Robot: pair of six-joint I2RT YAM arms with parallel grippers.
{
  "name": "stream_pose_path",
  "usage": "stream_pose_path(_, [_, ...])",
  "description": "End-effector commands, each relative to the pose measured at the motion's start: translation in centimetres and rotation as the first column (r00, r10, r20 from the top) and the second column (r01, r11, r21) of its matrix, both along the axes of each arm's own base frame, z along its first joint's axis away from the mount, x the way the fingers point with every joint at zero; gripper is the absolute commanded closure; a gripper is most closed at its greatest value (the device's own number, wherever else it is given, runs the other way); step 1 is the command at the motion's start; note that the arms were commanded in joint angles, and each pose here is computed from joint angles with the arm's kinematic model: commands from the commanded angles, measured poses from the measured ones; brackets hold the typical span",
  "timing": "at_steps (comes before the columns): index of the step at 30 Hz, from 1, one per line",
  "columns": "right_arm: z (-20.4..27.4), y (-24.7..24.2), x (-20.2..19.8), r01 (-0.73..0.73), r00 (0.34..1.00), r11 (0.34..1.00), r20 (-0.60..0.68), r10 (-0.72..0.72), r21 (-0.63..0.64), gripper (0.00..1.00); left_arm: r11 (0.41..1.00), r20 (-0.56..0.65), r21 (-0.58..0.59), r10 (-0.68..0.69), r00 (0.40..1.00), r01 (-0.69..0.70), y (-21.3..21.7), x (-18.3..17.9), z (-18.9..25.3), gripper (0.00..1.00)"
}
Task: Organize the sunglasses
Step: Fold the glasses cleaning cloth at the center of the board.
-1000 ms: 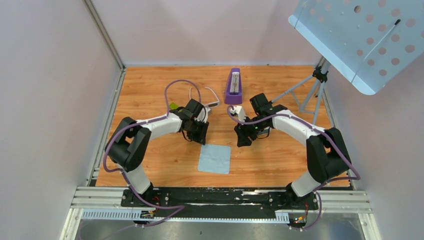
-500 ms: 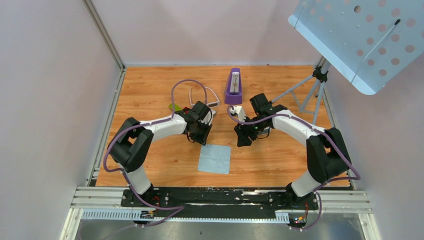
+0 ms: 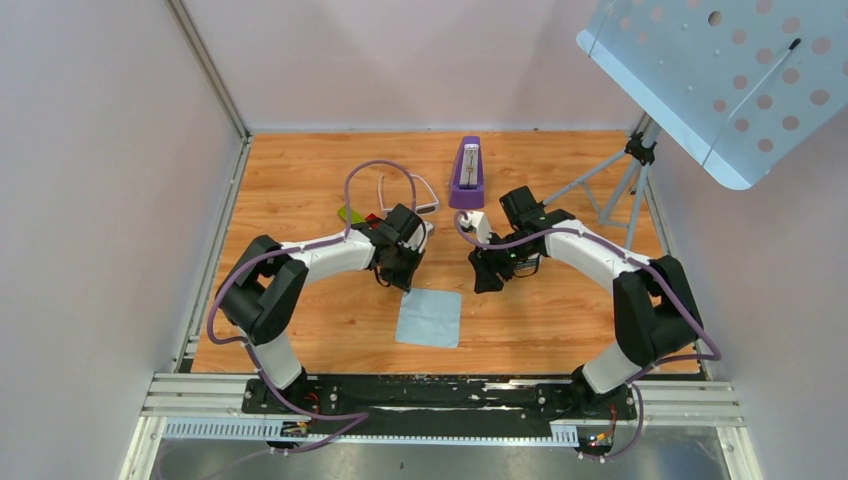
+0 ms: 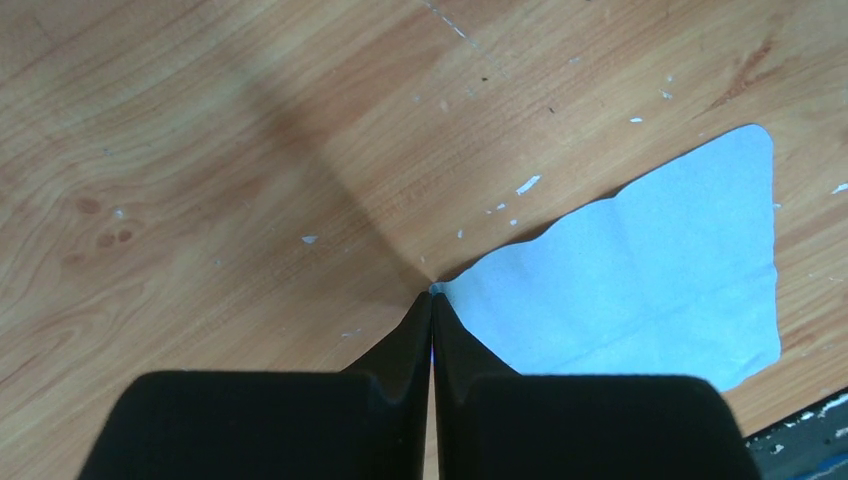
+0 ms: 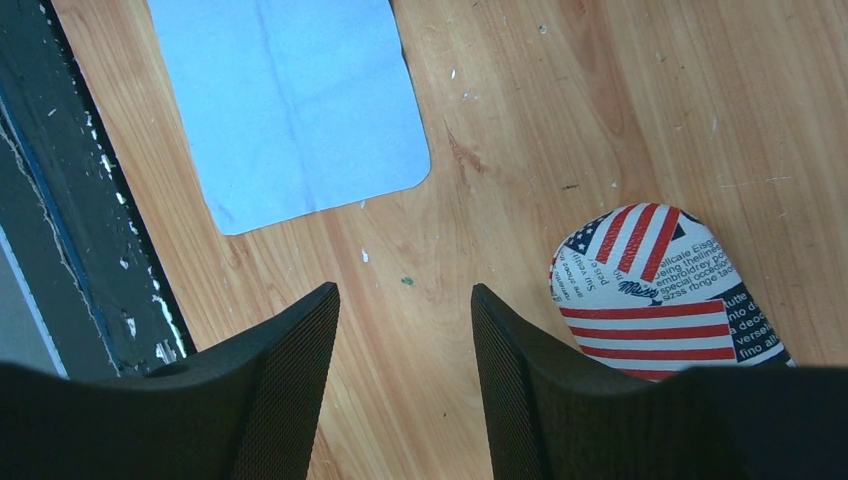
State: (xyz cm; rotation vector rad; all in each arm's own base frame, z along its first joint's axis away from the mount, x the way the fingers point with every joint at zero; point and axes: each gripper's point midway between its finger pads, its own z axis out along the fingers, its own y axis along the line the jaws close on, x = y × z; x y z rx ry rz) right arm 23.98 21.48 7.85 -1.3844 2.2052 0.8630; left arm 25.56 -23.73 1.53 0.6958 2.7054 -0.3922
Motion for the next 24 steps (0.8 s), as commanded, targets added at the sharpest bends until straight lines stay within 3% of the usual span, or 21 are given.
stream_pose_path(1, [-0.5, 0.5, -0.5, -0.053, 0.999, 0.998, -0.001, 0.053, 0.016, 0.44, 0.999, -0.110, 0.018, -0.025, 0.994, 0.028, 0.4, -2.9, -2.1, 1.00])
stream_pose_path(11, [-1.0, 1.4, 0.5, -0.169, 0.975, 0.983, 0.135, 0.177, -0.064, 0.45, 0.999, 0.004, 0.037, 0.026, 1.000, -0.026, 1.3, -1.4, -0.3, 1.00])
stream_pose_path(24, [-3.4, 4.2, -0.3, -0.328, 0.896, 0.931, 0.259, 0.361, -0.162, 0.49, 0.995, -0.018, -0.013, 0.099, 0.995, -0.099, 1.0, -1.3, -0.6, 1.00])
